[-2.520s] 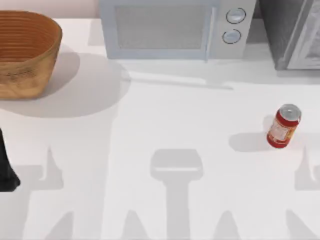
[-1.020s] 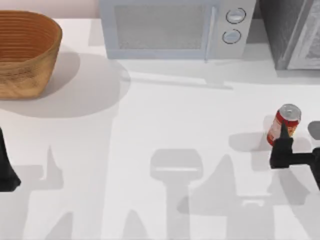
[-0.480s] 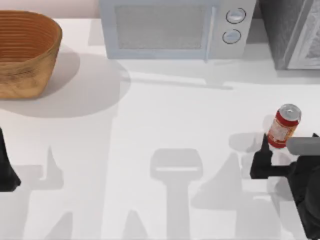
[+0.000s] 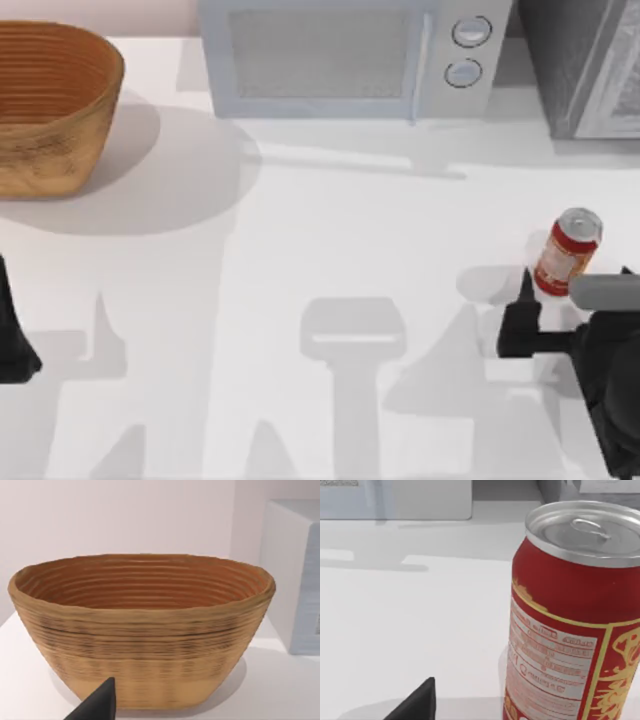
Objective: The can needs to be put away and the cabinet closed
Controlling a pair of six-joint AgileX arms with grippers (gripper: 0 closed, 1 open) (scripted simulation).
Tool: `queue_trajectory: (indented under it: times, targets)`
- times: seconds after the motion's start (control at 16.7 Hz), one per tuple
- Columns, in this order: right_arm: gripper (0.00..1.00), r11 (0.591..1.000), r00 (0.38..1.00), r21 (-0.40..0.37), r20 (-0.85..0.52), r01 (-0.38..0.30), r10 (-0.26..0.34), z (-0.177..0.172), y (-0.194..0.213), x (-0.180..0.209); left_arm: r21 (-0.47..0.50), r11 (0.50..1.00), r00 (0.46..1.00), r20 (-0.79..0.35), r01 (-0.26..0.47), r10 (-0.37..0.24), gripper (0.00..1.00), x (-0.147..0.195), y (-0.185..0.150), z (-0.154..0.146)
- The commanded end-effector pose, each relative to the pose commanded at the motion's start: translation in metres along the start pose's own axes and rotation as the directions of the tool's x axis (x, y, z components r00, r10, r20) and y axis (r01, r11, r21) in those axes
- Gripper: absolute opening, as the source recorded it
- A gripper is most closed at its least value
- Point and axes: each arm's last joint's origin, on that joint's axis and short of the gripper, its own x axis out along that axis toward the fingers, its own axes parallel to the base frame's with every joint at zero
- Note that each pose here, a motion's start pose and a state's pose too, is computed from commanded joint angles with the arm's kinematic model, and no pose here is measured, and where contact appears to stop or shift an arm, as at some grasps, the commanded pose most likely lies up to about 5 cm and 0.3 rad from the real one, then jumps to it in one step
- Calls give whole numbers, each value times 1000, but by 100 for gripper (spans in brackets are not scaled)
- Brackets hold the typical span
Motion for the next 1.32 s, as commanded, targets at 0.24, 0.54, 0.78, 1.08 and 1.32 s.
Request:
queue_trajectory:
  times: [0.24, 0.54, 0.78, 1.08, 1.32]
  targets:
    - [100, 1000, 1000, 4, 7, -2, 2, 1, 2, 22, 0, 1000, 1000, 0, 0, 0, 100, 0, 0, 0]
    - [100, 1000, 1000, 3, 7, -2, 2, 2, 1, 52, 0, 1000, 1000, 0, 0, 0, 100, 0, 0, 0]
    - [100, 1000, 1000, 3, 7, -2, 2, 2, 0, 57, 0, 1000, 1000, 0, 0, 0, 100, 0, 0, 0]
    - [70, 1000, 1000, 3, 7, -2, 2, 2, 0, 57, 0, 1000, 1000, 0, 0, 0, 100, 0, 0, 0]
    - [40, 1000, 1000, 3, 7, -2, 2, 2, 0, 57, 0, 1000, 1000, 0, 0, 0, 100, 0, 0, 0]
